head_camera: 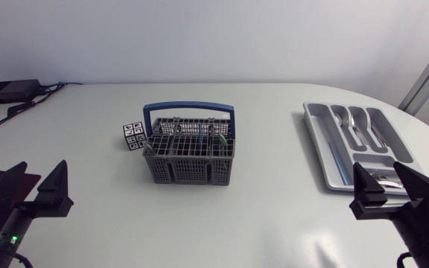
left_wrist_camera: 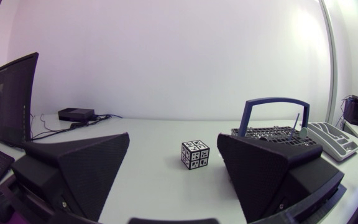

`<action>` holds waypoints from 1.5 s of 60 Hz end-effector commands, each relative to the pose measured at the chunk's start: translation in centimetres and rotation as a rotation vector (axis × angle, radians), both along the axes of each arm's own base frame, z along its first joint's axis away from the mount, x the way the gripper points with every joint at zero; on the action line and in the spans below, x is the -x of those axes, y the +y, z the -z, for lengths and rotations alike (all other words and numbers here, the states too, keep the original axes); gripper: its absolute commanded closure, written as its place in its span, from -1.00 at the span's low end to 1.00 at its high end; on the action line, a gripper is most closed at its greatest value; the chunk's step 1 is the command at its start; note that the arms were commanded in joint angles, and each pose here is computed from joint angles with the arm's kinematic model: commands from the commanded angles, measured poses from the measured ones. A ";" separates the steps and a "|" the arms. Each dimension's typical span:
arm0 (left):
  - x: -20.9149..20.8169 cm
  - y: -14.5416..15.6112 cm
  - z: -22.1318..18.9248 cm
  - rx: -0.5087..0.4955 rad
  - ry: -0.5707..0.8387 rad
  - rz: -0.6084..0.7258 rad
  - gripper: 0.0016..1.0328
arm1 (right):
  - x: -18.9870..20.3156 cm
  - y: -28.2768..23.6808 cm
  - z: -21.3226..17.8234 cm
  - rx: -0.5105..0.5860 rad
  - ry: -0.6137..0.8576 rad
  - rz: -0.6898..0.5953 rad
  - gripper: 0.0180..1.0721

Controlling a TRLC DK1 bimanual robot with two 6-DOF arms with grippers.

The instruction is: Transfer all utensils from the basket to the drawer tray.

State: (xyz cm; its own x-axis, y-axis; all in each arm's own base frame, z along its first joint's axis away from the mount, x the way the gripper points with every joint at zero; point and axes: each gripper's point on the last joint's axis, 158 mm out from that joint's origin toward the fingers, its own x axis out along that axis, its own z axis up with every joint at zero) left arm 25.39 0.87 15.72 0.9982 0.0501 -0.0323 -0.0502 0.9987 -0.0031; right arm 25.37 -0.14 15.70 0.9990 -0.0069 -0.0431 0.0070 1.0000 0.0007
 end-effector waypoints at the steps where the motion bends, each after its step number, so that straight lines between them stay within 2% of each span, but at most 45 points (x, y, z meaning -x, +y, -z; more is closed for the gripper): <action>1: -0.1 -0.3 2.1 0.025 0.045 0.014 -0.92 | 0.0 0.2 0.8 -0.027 0.014 -0.008 -0.93; 25: -0.1 -0.3 1.7 0.027 0.031 0.014 -0.92 | 0.0 0.4 0.8 -0.027 0.012 -0.014 -0.93; 39: 0.1 -0.3 -1.6 0.026 -0.028 0.015 -0.92 | 0.1 0.2 -0.6 -0.025 -0.017 -0.007 -0.93; 47: -0.2 -0.5 -2.8 0.034 -0.012 0.022 -0.92 | 0.2 0.3 -1.7 -0.019 -0.034 -0.012 -0.93; 65: -2.3 -1.4 -3.8 0.050 0.086 0.048 -0.92 | -0.9 1.0 -3.0 -0.019 0.006 -0.036 -0.93; 79: -5.3 -2.0 -3.1 0.064 0.260 0.043 -0.90 | -2.7 2.6 -3.0 -0.018 0.097 -0.079 -0.90; 90: -6.8 -3.7 -2.0 -0.013 0.462 0.067 -0.89 | -3.7 4.0 -3.1 0.000 0.148 -0.094 -0.90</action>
State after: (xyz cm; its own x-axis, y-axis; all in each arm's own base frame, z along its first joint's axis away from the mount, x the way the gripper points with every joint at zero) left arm 31.21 -1.95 16.92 0.8972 -0.0002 -0.4416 0.0013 1.0000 0.0022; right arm 28.49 3.17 17.68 0.9774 0.0770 -0.1970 -0.0811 0.9966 -0.0130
